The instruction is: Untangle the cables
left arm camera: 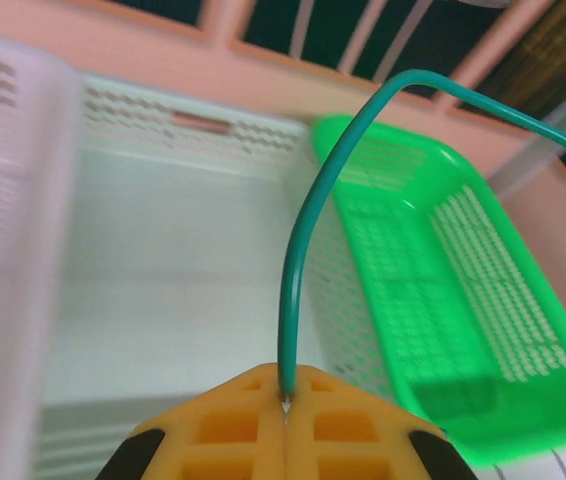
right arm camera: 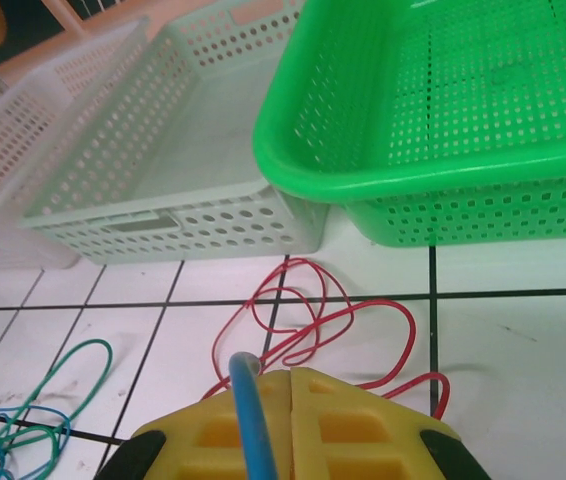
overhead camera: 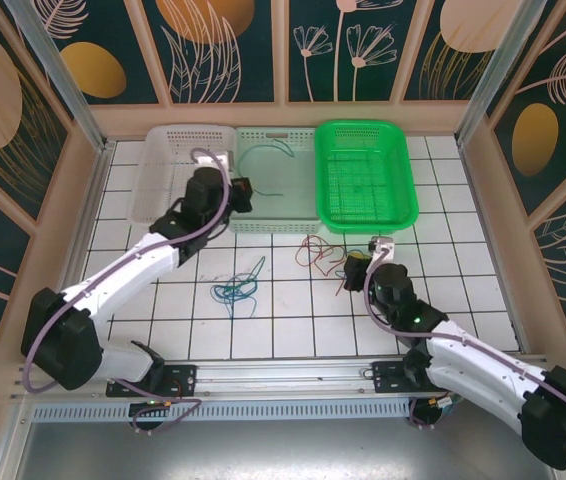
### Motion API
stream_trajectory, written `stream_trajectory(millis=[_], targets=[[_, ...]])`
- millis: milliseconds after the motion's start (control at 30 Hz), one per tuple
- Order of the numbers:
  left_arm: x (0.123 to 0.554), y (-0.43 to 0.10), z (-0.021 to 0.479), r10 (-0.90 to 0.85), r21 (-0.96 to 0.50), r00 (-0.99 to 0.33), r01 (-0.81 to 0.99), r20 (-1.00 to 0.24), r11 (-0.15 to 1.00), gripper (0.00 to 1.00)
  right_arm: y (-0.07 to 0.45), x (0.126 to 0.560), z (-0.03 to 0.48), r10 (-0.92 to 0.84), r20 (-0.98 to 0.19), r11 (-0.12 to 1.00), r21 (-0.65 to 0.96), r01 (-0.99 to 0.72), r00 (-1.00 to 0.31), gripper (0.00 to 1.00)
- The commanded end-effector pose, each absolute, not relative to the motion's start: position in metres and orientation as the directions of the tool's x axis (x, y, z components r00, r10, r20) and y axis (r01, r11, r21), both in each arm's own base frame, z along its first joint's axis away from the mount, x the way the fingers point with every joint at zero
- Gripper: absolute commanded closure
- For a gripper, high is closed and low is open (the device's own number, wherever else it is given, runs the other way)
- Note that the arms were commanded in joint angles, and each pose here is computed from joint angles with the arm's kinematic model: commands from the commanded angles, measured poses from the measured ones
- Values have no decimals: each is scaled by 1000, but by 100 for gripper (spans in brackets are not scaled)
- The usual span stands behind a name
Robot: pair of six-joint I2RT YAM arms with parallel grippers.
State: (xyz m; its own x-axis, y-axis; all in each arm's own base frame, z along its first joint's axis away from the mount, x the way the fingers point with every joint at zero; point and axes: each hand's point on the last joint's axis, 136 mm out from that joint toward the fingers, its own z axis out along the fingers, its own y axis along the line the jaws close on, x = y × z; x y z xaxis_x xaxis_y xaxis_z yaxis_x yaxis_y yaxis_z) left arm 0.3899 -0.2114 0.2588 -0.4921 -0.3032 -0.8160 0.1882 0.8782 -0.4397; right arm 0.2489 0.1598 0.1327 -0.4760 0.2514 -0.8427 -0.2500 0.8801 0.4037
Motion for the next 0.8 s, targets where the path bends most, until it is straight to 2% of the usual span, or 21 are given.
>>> stream_trajectory(millis=[0,300,433,633,767], targets=[[403,-165,264,-284,-366,-464,95,-839,926,100,170,255,145,251,-839,867,416,-273,-483,100],[449,-106,194,-356,-422,-619,-43,-700,906,100,186,260,134,191,-817,867,400,-298,-544,100],[455,-108,185,-339,-420,-642,-29,-688,907,100,183,262,123,152,-799,890,367,-272,-582,98],[467,-87,157,-354,-410,-689,-91,-632,908,100,192,266,97,39,-724,916,301,-265,-688,100],[469,-74,144,-377,-405,-697,-134,-610,904,100,204,272,97,33,-723,903,317,-289,-690,100]])
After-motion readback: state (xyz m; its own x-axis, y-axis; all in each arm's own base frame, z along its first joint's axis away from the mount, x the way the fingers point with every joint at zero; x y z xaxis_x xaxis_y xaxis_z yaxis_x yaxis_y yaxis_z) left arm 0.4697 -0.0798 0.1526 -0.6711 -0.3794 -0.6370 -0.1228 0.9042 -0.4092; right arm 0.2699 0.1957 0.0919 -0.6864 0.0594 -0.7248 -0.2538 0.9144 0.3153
